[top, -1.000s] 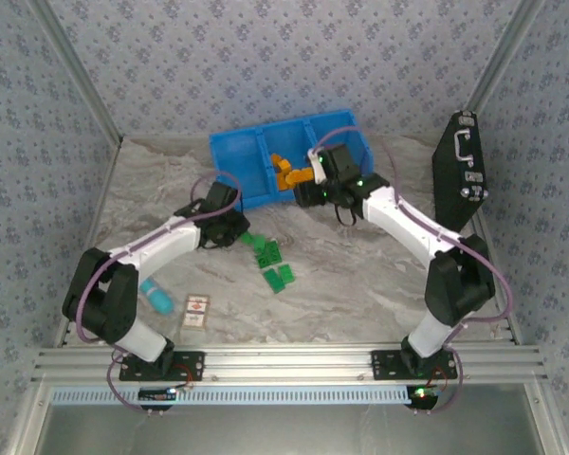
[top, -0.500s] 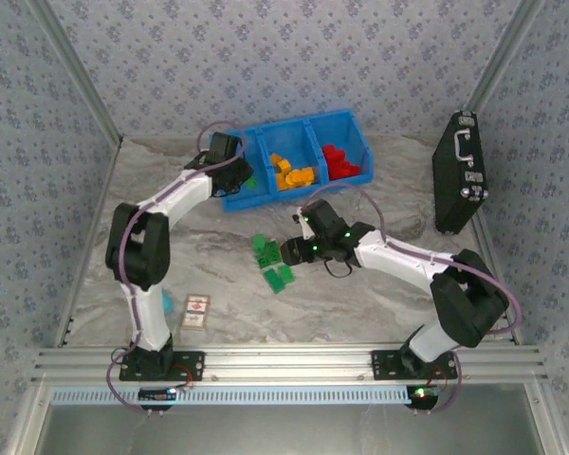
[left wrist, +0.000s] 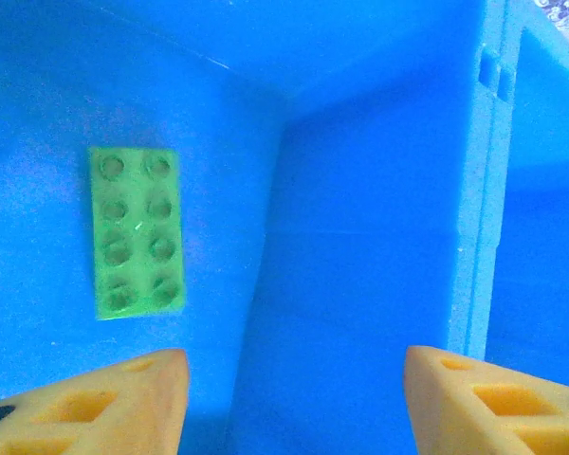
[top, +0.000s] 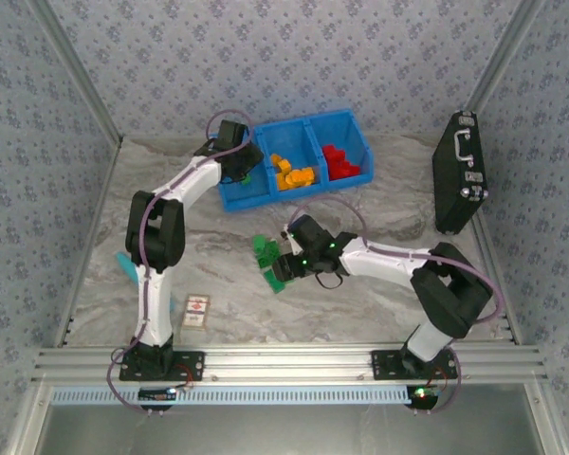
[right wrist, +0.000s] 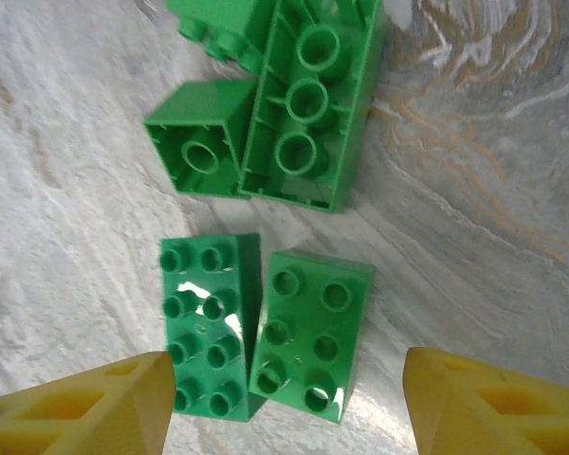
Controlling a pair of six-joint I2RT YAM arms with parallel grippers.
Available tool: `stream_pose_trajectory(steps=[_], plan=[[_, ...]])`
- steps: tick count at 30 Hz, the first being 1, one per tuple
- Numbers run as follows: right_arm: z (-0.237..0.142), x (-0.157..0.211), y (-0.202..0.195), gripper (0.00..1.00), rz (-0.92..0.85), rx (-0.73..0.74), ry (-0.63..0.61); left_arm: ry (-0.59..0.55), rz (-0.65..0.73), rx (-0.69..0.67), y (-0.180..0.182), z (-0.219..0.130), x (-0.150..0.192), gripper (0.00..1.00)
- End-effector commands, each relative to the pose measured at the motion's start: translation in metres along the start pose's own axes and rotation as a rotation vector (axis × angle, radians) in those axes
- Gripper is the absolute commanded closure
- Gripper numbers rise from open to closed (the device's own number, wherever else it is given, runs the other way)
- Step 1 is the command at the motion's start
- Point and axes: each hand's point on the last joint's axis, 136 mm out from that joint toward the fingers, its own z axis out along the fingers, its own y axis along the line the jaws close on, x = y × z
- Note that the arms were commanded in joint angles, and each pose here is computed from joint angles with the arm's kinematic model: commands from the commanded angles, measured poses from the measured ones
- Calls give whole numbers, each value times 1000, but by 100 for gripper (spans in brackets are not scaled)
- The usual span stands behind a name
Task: Sort the legos into containers by color
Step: Pick up the lego from the center of the table.
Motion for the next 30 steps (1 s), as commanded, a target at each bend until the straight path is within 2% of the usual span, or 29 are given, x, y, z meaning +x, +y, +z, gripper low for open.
stream_pose_trajectory(steps=[1, 9, 15, 24, 30], plan=[[10, 4, -9, 35, -41, 60, 41, 1, 42, 67, -27, -21, -10, 38], [28, 9, -11, 37, -50, 86, 94, -33, 188, 153, -67, -82, -5, 35], [38, 22, -17, 46, -42, 128, 145, -78, 245, 184, -69, -133, -2, 33], [43, 37, -29, 63, -32, 177, 205, -122, 373, 88, -18, -201, 14, 31], [39, 36, -28, 66, -16, 173, 203, -155, 488, -39, 41, -242, 23, 26]])
